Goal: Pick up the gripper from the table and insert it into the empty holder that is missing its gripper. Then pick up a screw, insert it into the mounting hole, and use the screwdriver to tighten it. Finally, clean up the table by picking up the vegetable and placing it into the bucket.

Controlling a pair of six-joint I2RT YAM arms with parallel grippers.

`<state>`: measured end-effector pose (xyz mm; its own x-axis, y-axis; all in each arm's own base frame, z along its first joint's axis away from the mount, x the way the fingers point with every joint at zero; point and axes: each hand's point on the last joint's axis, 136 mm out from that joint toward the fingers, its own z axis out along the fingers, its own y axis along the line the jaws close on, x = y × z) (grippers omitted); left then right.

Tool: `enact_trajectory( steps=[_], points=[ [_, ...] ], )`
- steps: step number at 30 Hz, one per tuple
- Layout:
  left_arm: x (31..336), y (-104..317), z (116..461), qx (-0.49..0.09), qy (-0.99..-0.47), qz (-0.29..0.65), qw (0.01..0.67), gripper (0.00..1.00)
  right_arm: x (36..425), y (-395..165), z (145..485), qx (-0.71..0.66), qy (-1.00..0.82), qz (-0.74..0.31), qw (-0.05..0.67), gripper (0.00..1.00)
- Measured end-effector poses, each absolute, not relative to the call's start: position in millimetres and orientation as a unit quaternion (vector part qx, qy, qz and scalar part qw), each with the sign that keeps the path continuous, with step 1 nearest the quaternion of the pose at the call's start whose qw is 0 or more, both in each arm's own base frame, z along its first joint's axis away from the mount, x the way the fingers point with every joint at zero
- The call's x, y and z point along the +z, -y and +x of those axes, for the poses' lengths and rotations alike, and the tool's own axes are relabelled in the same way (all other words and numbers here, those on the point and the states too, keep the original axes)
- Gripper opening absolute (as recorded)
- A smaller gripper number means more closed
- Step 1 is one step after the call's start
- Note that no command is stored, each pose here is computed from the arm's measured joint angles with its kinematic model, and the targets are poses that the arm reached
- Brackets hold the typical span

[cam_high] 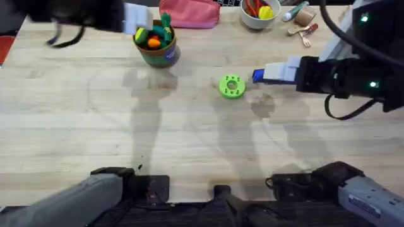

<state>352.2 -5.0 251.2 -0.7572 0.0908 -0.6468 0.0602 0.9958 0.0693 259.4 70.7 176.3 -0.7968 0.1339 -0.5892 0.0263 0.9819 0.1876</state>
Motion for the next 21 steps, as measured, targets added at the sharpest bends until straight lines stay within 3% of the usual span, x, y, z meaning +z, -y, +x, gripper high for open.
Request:
enact_trajectory(
  steps=[6, 9, 16, 21],
  points=[
    [272.2, 11.2, 303.2, 0.001, -0.935, 0.047, 0.352, 0.987, 175.8, -70.6, 258.8, 0.085, -0.945, 0.042, 0.314, 0.987],
    [266.3, 17.5, 284.2, -0.022, -0.932, 0.043, 0.359, 0.985, 173.3, -70.3, 255.6, 0.084, -0.947, 0.042, 0.307, 0.987],
    [206.0, 60.4, 248.5, -0.100, -0.939, 0.063, 0.324, 0.988, 166.1, -75.6, 243.6, 0.099, -0.955, 0.034, 0.276, 0.986],
    [160.5, 93.1, 233.6, -0.121, -0.952, 0.091, 0.268, 0.988, 161.3, -76.0, 235.6, 0.099, -0.961, 0.029, 0.258, 0.987]
  ],
)
